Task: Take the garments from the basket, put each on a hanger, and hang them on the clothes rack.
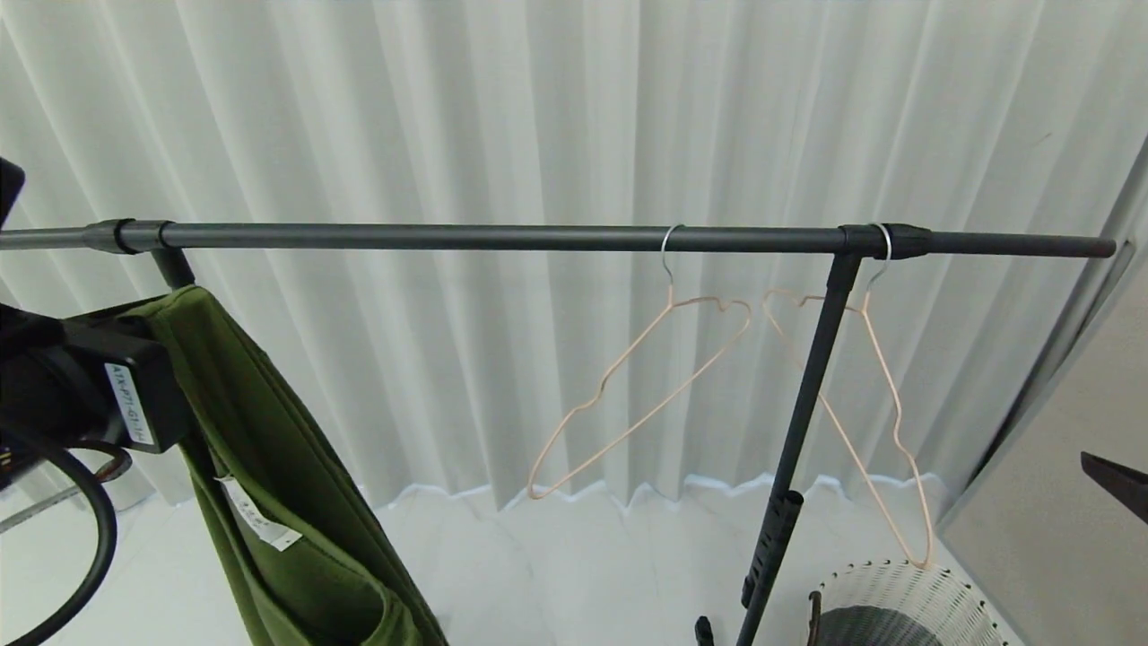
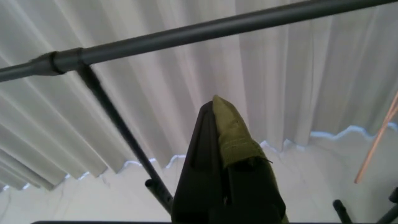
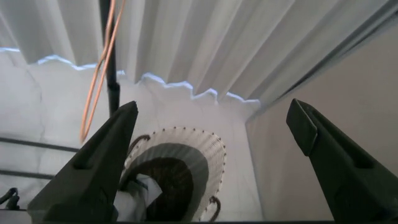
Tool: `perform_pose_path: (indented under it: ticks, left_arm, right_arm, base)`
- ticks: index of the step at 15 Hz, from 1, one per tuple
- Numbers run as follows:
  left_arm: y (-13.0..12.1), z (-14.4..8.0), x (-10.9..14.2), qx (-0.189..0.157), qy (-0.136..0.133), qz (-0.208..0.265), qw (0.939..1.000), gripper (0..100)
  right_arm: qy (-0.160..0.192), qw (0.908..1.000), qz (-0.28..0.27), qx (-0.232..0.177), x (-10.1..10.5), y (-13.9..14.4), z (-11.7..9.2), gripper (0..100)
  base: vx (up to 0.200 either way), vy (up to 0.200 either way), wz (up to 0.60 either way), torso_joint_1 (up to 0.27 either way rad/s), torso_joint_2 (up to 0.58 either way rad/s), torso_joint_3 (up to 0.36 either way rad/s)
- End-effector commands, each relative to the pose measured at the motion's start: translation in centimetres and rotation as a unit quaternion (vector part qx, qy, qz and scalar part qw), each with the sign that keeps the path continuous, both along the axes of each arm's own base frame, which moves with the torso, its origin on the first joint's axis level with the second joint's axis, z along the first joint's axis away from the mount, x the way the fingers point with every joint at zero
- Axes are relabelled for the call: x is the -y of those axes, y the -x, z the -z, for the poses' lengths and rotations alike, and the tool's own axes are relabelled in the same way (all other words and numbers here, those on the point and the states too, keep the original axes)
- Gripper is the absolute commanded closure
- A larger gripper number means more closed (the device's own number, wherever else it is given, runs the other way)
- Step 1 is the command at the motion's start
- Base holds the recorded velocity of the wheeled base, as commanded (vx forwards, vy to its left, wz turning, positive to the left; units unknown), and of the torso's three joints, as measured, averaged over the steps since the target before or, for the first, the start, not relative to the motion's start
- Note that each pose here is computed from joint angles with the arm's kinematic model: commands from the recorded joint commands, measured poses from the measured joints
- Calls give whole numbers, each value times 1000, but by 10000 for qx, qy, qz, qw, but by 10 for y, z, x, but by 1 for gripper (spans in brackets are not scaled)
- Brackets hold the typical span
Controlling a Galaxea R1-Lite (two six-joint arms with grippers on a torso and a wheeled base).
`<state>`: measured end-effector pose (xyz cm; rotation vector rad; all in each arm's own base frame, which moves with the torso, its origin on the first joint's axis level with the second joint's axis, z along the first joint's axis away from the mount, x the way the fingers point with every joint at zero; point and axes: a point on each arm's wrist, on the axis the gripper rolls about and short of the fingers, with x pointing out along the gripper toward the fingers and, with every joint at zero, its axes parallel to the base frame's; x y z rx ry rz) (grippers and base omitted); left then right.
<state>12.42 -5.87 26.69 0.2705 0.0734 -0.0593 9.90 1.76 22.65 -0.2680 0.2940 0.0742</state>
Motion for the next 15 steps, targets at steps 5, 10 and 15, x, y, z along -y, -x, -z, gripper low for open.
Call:
perform_pose_path:
  ticks: [5,10,15]
  left_arm:
    - [6,25,-2,-324,-127,350,9988,100]
    - [10,33,-3,-419,-128,506,9978,100]
    - [12,38,-3,-493,-167,536,9972,100]
  right_arm:
    - [-34,9972,-409,-618,-28,-57,16,0]
    - [-571,9888,-441,-1309,-62,-103,32,0]
    - [-907,9810,-144,-1708,-81,-147,47,0]
  base:
    - [0,0,0,0,0,0]
    - [0,0,0,0,0,0]
    - [0,0,0,0,0,0]
